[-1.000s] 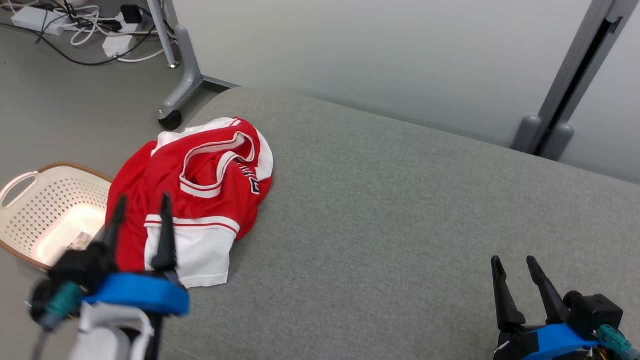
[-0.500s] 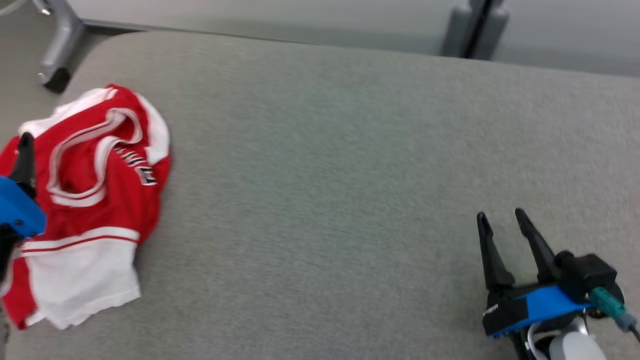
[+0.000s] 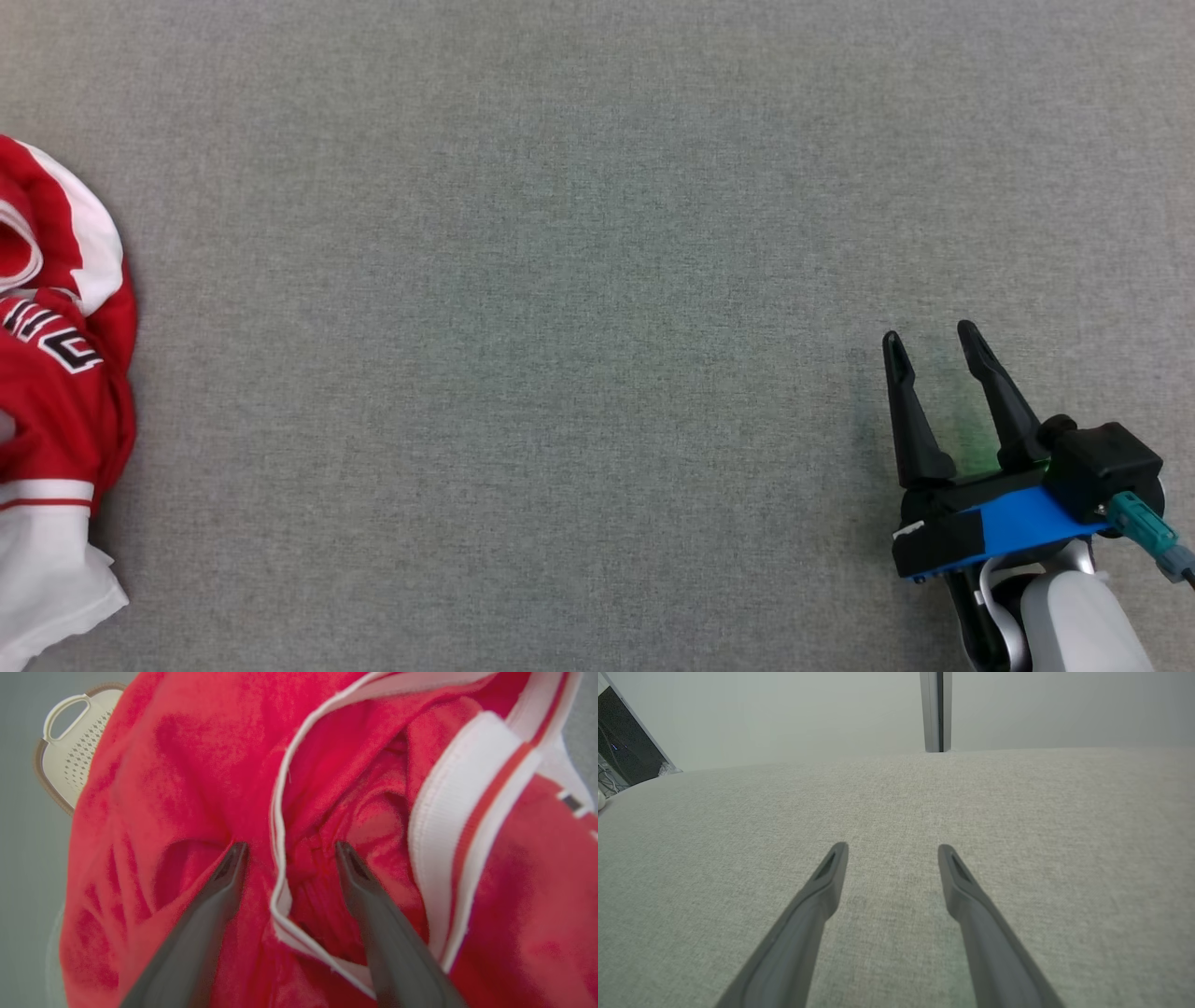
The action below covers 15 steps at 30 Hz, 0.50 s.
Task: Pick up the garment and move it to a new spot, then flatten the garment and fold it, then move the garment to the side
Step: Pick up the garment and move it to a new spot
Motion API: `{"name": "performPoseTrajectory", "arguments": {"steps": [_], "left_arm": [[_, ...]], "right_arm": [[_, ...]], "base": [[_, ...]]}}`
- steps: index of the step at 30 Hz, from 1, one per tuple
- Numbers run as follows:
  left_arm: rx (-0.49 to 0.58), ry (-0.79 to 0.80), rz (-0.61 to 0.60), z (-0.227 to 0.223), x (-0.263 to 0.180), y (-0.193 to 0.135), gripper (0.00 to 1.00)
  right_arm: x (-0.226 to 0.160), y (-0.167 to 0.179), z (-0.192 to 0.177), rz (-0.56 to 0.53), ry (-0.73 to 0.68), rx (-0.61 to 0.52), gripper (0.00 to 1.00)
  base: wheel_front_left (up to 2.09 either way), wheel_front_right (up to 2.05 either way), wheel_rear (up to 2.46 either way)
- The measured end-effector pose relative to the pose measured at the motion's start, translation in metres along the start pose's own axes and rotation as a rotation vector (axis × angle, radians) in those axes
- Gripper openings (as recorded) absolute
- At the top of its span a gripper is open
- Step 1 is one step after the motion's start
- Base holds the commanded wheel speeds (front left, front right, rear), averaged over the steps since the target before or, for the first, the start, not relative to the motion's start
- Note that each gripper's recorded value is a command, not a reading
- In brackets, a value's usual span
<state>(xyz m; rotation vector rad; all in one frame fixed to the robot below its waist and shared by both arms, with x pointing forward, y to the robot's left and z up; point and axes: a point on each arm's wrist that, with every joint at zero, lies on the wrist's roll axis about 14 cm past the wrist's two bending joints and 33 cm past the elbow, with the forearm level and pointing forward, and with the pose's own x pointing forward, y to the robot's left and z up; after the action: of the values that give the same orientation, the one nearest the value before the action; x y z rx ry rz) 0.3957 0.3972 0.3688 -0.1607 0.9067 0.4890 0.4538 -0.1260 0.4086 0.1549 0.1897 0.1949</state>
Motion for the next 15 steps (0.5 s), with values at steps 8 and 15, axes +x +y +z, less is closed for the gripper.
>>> {"name": "performPoseTrajectory", "arguments": {"steps": [8,15], "left_arm": [[0.000,0.082,-0.025,-0.013,-0.016,-0.004,0.00],[0.123,-0.332,-0.055,0.101,-0.088,-0.002,0.00]], "right_arm": [[-0.007,0.004,0.014,0.005,-0.043,0.018,1.00],[-0.022,0.017,0.040,0.024,-0.118,0.055,1.00]], "base": [[0.00,0.00,0.00],[0.00,0.00,0.00]]}}
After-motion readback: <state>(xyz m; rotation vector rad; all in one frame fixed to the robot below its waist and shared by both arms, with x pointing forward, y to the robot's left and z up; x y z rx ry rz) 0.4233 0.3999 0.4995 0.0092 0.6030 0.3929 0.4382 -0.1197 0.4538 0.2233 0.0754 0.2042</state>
